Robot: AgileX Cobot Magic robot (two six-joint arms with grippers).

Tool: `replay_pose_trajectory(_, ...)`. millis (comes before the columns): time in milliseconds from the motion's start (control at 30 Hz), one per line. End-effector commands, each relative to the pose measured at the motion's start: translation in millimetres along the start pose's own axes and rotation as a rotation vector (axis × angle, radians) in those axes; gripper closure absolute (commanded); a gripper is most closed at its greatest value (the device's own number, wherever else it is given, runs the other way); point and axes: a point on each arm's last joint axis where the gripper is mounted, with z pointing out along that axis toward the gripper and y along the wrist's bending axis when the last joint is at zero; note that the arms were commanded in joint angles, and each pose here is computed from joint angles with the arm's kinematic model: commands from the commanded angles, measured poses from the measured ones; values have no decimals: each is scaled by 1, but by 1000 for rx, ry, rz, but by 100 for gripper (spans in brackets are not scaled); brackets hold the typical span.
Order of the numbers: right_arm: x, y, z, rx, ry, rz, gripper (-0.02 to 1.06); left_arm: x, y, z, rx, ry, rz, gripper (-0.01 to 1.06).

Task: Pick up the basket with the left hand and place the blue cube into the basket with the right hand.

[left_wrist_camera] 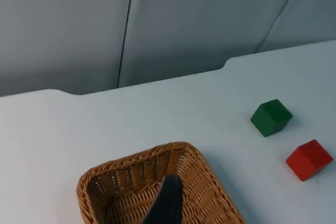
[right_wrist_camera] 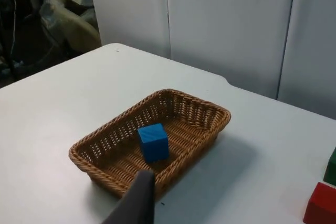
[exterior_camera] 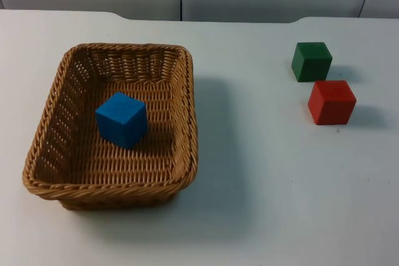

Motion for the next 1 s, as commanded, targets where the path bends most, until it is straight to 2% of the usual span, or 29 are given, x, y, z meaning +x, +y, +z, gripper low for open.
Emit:
replay_pose_trajectory(0,2,-2,0,13,10,-33,1,5,-17,-35,-22,-4,37,24)
replay_pose_trajectory(67,4,-2,0,17,24,-42,1,10,-21,-45,-33,-19,45,24)
replay_pose_trajectory(133,6,-1,0,9,57,-42,1,27,-32,-65,-49,-51,52,24)
replay_pose_trajectory(267,11,6,-1,-75,105,-47,1,61,-43,-87,-71,-80,39,24)
replay_pose_trajectory(367,20,13,-3,-154,196,-83,1,101,-50,-111,-148,-86,16,24)
replay_pose_trajectory(400,20,13,-3,-154,196,-83,1,101,-50,-111,-148,-86,16,24)
replay_pose_trajectory(500,27,15,-5,-186,273,-115,1,128,-55,-138,-253,-71,11,24)
replay_pose_trajectory(533,27,16,-6,-203,275,-123,1,136,-56,-147,-292,-72,24,24)
replay_pose_trajectory(567,27,16,-6,-203,275,-123,1,136,-56,-147,-292,-72,24,24)
replay_pose_trajectory(700,32,17,-19,-259,239,-115,1,158,-62,-172,-380,-121,31,24)
replay_pose_trajectory(867,41,14,-30,-264,249,-102,1,173,-61,-170,-384,-106,23,24)
replay_pose_trajectory(967,46,13,-31,-258,308,-99,1,185,-53,-159,-401,-42,-4,24)
